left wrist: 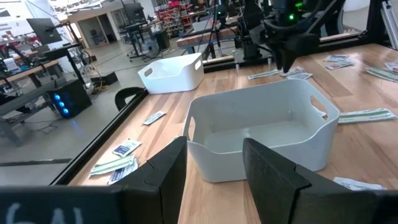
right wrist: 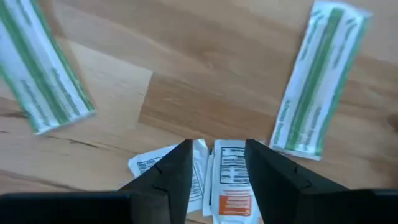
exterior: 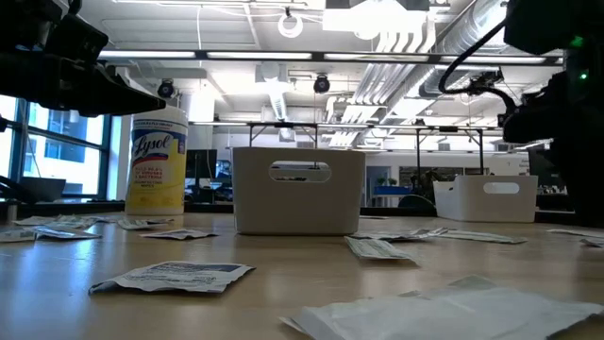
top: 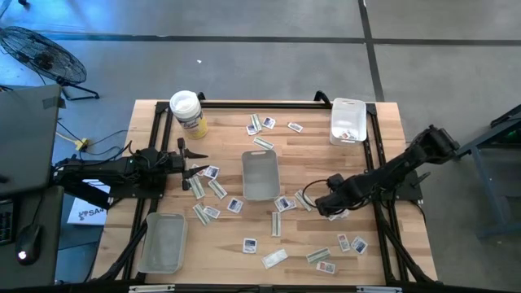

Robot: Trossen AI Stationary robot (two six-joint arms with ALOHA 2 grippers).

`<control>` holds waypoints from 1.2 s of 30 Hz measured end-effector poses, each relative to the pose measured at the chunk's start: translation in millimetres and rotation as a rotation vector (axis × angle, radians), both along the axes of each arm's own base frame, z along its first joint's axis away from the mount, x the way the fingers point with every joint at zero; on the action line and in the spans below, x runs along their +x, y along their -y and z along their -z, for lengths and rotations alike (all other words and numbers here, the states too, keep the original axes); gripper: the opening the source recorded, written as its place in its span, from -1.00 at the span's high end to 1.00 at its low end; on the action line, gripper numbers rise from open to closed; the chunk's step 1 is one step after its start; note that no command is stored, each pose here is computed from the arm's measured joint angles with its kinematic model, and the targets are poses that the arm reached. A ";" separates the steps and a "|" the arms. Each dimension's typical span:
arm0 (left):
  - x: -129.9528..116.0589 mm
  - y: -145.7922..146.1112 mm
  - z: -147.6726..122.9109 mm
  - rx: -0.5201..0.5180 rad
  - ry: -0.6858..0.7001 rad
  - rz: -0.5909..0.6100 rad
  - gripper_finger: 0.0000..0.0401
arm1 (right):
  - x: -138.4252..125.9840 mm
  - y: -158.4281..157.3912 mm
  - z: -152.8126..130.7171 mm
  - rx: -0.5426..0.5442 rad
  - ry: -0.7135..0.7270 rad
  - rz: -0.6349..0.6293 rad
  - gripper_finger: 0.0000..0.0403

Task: Pick & Place First Aid Supplies
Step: Put the orange pad into the white bin

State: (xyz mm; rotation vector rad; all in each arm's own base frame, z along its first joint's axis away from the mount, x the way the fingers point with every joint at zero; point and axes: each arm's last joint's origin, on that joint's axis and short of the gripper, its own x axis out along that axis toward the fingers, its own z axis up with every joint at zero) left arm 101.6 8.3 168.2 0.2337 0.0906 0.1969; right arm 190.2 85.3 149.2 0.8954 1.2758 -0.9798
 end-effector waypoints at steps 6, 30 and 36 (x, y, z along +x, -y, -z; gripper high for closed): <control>0.0 0.0 0.0 0.000 0.000 0.000 0.23 | -0.6 -1.0 11.4 -0.001 -0.094 0.000 0.10; 0.0 0.0 0.0 0.000 0.000 0.000 0.23 | 3.8 -1.8 16.8 -0.007 -0.062 0.006 0.71; 0.0 0.0 -0.1 0.000 0.000 0.000 0.23 | 3.3 -1.8 16.9 0.002 -0.071 0.007 0.95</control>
